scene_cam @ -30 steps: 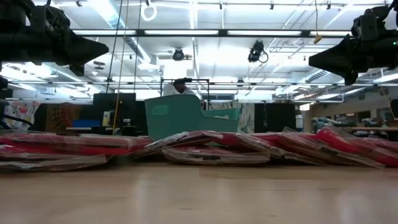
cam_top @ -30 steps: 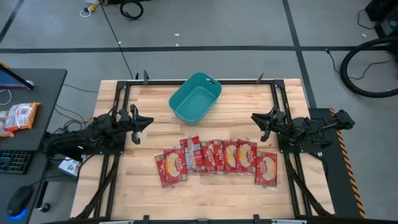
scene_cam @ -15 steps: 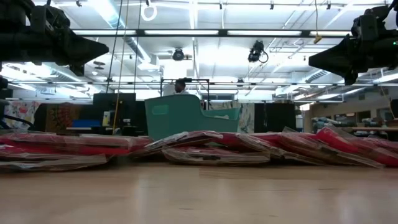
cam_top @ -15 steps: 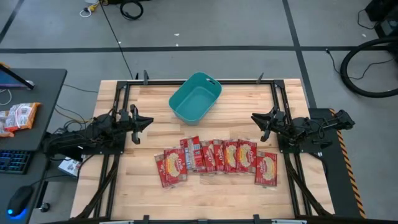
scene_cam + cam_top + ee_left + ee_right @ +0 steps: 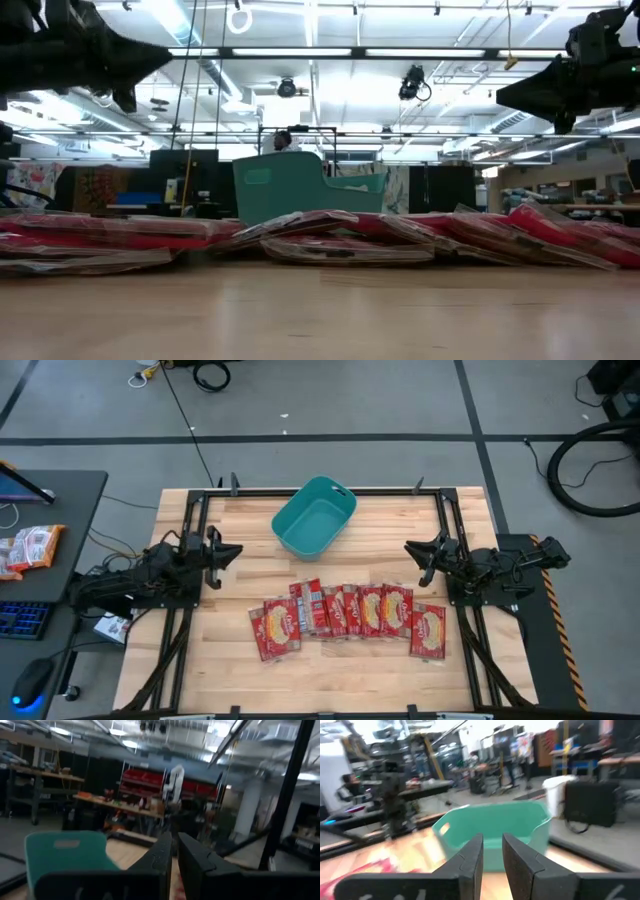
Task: Sort popcorn bags into baskets
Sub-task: Put the popcorn bag into the green bin
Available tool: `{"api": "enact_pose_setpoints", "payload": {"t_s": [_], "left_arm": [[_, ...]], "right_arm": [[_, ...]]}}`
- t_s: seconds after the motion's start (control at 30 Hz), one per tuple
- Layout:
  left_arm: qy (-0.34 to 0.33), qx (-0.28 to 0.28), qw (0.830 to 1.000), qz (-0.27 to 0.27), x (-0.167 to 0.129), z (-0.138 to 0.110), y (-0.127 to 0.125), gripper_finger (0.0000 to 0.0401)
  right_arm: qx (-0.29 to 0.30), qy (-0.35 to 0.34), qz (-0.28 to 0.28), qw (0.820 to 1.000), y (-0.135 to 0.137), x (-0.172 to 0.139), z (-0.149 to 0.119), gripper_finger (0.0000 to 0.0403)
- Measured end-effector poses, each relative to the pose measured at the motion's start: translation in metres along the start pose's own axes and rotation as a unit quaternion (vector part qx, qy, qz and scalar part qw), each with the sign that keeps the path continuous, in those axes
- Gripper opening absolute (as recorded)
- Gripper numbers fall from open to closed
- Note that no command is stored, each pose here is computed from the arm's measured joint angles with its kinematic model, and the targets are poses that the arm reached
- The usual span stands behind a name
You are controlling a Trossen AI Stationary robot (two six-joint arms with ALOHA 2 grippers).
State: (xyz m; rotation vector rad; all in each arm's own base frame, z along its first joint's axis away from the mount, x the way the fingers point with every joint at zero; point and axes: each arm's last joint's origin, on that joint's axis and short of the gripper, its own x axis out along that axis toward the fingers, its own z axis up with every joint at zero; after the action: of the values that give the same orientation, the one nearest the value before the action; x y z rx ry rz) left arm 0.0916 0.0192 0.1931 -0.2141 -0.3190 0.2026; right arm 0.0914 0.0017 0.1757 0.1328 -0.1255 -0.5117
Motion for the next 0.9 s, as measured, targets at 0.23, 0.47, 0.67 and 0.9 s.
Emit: {"api": "enact_pose_setpoints", "payload": {"t_s": [0.23,0.47,0.67,0.9], "left_arm": [[-0.027,-0.010,1.000,-0.007,0.000,0.005,-0.001,0.0032],[0.022,-0.043,0.999,0.006,0.006,0.000,0.000,0.0032],[0.127,-0.057,0.990,0.002,0.024,-0.009,-0.001,0.0032],[0.251,-0.056,0.958,-0.127,0.050,-0.017,-0.020,0.0032]], "right_arm": [[0.026,-0.060,-0.004,0.998,0.000,0.000,0.015,0.0078],[0.060,-0.081,0.015,0.995,0.000,-0.001,0.020,0.0078],[0.071,-0.073,0.054,0.993,0.003,0.001,0.018,0.0078],[0.083,-0.040,0.113,0.989,0.010,0.009,0.012,0.0078]]}}
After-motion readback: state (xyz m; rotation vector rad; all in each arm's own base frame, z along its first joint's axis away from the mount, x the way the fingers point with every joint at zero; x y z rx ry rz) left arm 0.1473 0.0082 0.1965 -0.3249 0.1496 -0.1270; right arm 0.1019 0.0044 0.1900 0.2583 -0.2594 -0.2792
